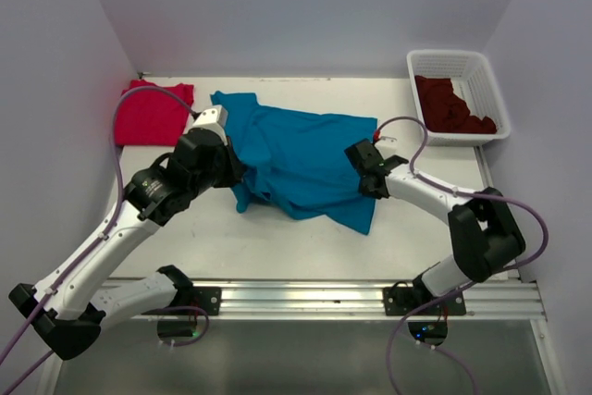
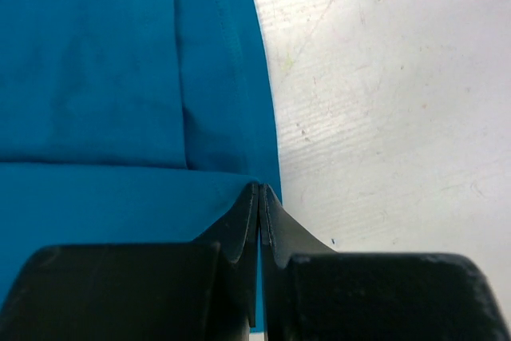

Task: Fold and stack the t-shirts
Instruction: Flatten the tshirt out

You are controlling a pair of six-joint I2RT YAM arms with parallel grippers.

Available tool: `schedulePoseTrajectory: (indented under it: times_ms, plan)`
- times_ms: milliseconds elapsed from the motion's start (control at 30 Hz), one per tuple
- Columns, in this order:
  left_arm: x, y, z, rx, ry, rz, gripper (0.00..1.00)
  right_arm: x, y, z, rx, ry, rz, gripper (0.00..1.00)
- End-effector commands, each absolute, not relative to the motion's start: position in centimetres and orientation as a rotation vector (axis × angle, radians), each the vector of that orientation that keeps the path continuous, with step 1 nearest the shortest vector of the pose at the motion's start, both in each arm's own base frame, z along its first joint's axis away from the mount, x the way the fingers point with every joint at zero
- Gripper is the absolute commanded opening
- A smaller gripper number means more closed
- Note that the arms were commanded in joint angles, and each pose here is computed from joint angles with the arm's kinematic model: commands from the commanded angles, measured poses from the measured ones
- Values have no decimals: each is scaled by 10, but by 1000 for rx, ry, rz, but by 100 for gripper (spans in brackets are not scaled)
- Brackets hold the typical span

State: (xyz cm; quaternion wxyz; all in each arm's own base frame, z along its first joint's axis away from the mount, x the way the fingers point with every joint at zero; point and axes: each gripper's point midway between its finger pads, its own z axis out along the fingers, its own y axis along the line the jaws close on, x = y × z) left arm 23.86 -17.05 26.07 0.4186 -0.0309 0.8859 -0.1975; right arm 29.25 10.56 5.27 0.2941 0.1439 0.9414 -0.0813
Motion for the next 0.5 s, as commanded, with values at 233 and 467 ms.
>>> schedulePoseTrajectory:
  times_ms: [233, 467]
  plan:
    - [239, -168, 267, -105, 2192, -498, 0, 356, 108, 91, 402, 2301, -307, 0]
    - [238, -167, 268, -105, 2190, -497, 0, 383, 107, 108, 411, 2237, -345, 0]
